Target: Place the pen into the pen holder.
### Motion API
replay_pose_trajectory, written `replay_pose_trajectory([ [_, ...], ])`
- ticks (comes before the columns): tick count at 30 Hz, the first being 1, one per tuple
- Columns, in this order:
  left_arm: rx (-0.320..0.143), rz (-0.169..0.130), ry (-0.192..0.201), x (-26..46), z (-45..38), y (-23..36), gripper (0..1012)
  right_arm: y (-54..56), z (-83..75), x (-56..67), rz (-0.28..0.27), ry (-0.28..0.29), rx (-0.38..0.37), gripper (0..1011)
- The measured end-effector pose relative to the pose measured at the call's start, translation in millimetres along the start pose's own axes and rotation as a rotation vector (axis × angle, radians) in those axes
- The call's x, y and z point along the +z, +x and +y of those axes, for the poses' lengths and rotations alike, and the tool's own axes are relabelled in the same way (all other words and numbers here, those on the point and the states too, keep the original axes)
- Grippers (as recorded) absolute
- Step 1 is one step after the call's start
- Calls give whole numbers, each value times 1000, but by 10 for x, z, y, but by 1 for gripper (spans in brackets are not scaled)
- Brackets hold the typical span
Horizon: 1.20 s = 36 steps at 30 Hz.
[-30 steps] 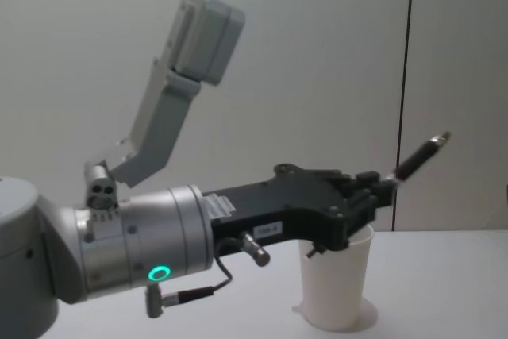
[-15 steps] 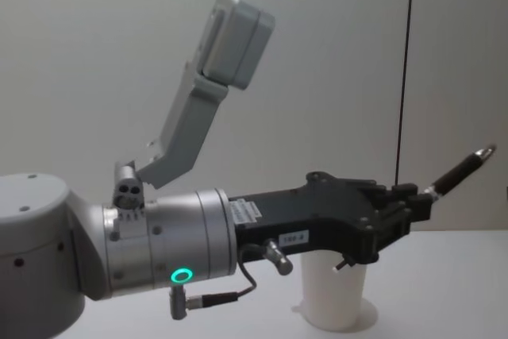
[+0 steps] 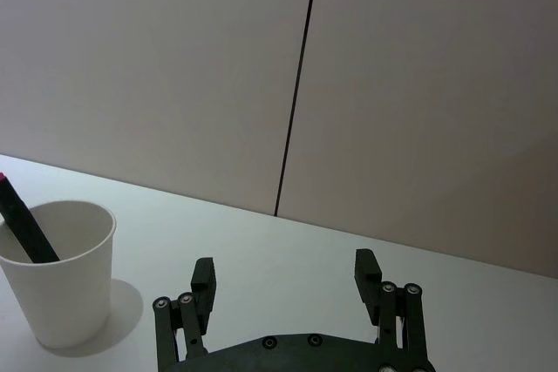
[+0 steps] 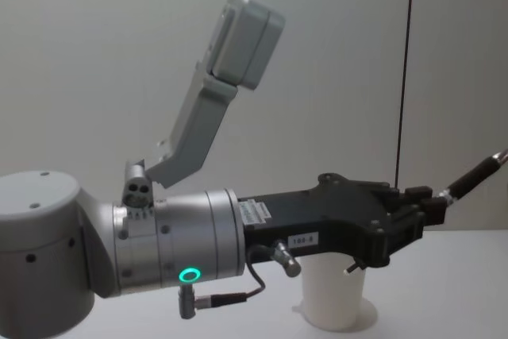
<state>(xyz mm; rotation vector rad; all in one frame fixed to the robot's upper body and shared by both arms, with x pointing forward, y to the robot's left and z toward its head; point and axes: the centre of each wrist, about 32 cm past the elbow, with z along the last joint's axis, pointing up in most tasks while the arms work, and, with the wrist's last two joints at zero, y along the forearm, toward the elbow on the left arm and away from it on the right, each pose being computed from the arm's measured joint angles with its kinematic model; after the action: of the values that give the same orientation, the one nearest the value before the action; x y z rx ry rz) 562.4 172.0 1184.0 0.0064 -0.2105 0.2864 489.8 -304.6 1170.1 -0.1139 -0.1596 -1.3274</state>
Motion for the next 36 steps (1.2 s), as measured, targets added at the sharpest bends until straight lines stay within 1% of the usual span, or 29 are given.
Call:
replay_pose_trajectory([
  [12,-10,0,-1,0,-12,6,142,52,-77,3,33,40,34,1001],
  [20,-14,1,-1,-1,-17,6,142,124,-164,-9,89,67,86,1001],
  [21,-14,1,-1,-1,-17,7,142,142,-180,-13,103,71,100,1001],
  [25,-15,1,-1,-1,-19,7,142,180,-212,-26,128,72,126,1001],
  [30,-15,1,-1,-1,-20,8,142,269,-275,-61,185,71,199,1001],
  [34,-16,1,-1,-1,-20,8,142,312,-302,-84,207,70,236,1001],
  [36,-16,1,-1,-1,-20,9,142,346,-322,-105,226,71,270,1001],
])
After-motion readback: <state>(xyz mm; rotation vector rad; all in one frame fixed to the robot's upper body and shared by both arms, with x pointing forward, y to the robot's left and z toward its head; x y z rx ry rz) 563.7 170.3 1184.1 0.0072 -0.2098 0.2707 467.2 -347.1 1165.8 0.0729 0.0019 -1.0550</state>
